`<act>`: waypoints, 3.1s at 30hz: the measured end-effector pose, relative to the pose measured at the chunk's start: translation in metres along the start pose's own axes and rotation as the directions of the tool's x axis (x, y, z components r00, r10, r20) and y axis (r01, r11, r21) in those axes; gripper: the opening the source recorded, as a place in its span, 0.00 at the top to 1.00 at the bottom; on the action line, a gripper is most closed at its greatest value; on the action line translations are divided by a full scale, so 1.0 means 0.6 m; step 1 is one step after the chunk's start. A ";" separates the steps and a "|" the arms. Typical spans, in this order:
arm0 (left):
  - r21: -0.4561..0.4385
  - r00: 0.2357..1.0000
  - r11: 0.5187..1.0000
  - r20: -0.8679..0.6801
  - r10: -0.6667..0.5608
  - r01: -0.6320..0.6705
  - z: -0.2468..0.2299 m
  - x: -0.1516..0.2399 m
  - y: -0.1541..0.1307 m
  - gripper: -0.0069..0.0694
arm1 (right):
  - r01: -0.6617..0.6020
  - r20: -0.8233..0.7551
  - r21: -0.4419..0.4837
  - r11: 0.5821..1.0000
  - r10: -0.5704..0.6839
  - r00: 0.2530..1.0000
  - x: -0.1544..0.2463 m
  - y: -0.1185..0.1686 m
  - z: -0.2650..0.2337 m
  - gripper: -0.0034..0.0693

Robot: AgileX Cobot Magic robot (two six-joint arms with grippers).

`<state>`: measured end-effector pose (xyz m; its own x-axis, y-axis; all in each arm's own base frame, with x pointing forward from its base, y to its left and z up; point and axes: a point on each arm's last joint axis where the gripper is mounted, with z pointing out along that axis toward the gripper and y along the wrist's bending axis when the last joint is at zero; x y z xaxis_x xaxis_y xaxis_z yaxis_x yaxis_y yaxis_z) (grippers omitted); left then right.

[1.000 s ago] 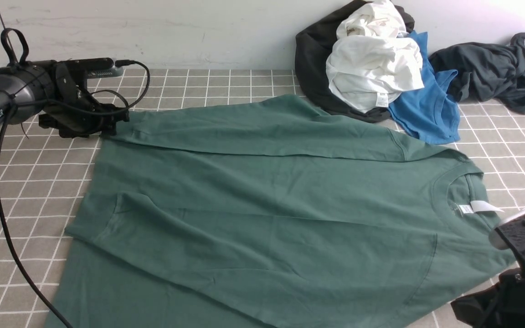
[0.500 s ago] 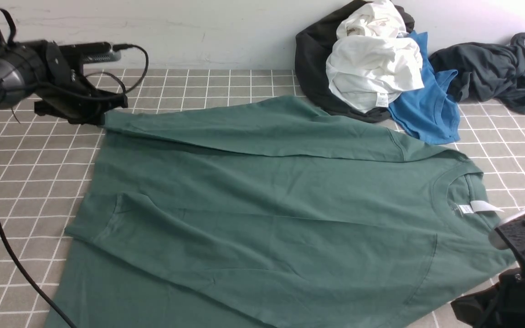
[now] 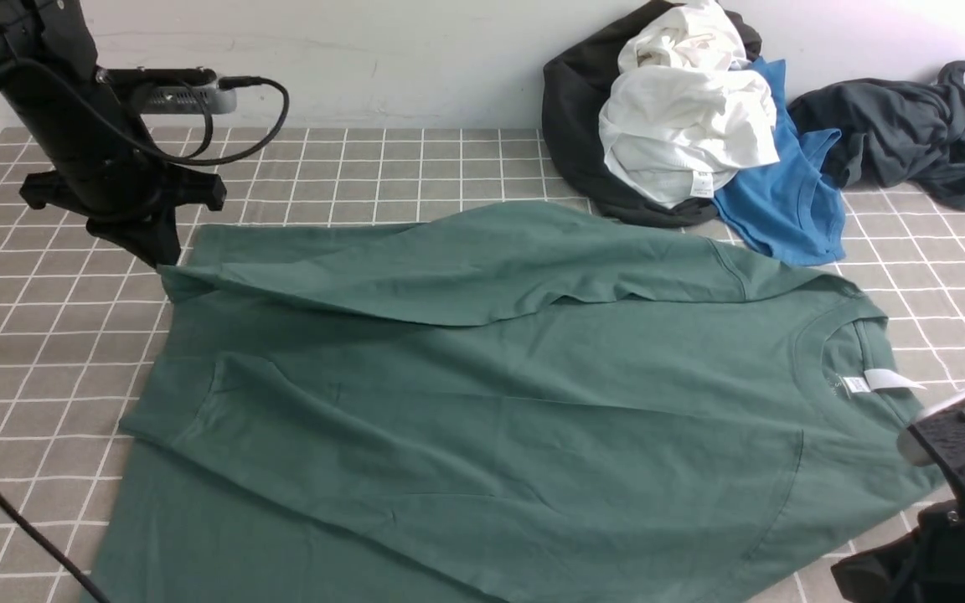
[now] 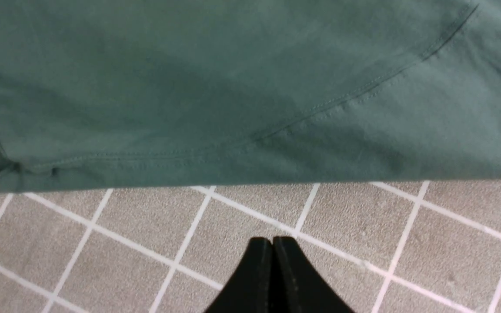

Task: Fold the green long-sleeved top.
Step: Use the left arm to drag and drop the cuff onto the cuff closest to the left arm, then use both arms simultaneously to clamp the lower edge of the clothing fabric

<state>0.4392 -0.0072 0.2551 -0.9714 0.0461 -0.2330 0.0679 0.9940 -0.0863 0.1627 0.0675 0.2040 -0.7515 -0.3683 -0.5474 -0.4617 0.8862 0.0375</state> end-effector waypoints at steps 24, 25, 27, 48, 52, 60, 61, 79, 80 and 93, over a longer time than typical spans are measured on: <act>-0.320 0.980 0.931 0.021 0.196 -0.179 -0.028 0.197 -0.097 0.36 | -0.085 -0.048 -0.062 0.995 0.082 0.995 0.006 0.010 -0.001 0.97; -0.315 0.971 0.924 0.024 0.238 -0.218 -0.041 0.207 -0.108 0.30 | -0.086 -0.057 -0.065 0.994 0.083 0.995 0.007 0.011 -0.001 0.97; -0.303 0.943 0.899 0.001 0.333 -0.317 -0.053 0.230 -0.125 0.24 | -0.089 -0.070 -0.071 0.994 0.084 0.994 0.009 0.012 -0.001 0.97; -0.018 0.029 0.026 -0.237 0.971 -1.000 0.073 0.509 -0.106 0.31 | 0.160 0.069 -0.322 0.933 -0.145 0.987 0.005 0.053 -0.031 0.97; -0.074 0.080 0.067 -0.191 0.978 -0.995 0.075 0.503 -0.112 0.65 | 0.220 0.133 -0.309 0.925 -0.187 0.973 0.004 0.056 -0.046 0.97; -0.102 0.136 0.118 -0.191 0.972 -0.988 0.068 0.504 -0.112 0.91 | 0.259 0.201 -0.278 0.925 -0.207 0.957 0.004 0.057 -0.065 0.97; -0.114 0.153 0.133 -0.192 0.969 -0.985 0.061 0.502 -0.112 0.91 | 0.266 0.205 -0.274 0.924 -0.214 0.955 0.004 0.057 -0.067 0.97; -0.298 0.721 0.680 -0.044 0.691 -0.670 -0.065 0.474 -0.110 0.89 | 0.544 0.152 0.030 0.839 -0.541 0.827 -0.056 0.009 -0.034 0.67; -0.266 0.754 0.723 -0.022 0.656 -0.637 -0.063 0.477 -0.114 0.89 | 0.560 0.124 0.023 0.828 -0.558 0.821 -0.060 0.006 -0.024 0.61; -0.136 0.684 0.672 -0.070 0.726 -0.728 -0.025 0.513 -0.115 0.59 | 0.428 0.147 -0.033 0.903 -0.419 0.896 -0.080 0.007 0.009 0.52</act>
<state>0.1320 -0.0602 0.2042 -0.6310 0.7603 -0.1542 0.7216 0.6482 0.2433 0.1993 0.0902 0.2259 -0.4103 -0.6603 -0.6290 -0.7541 0.6335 -0.1731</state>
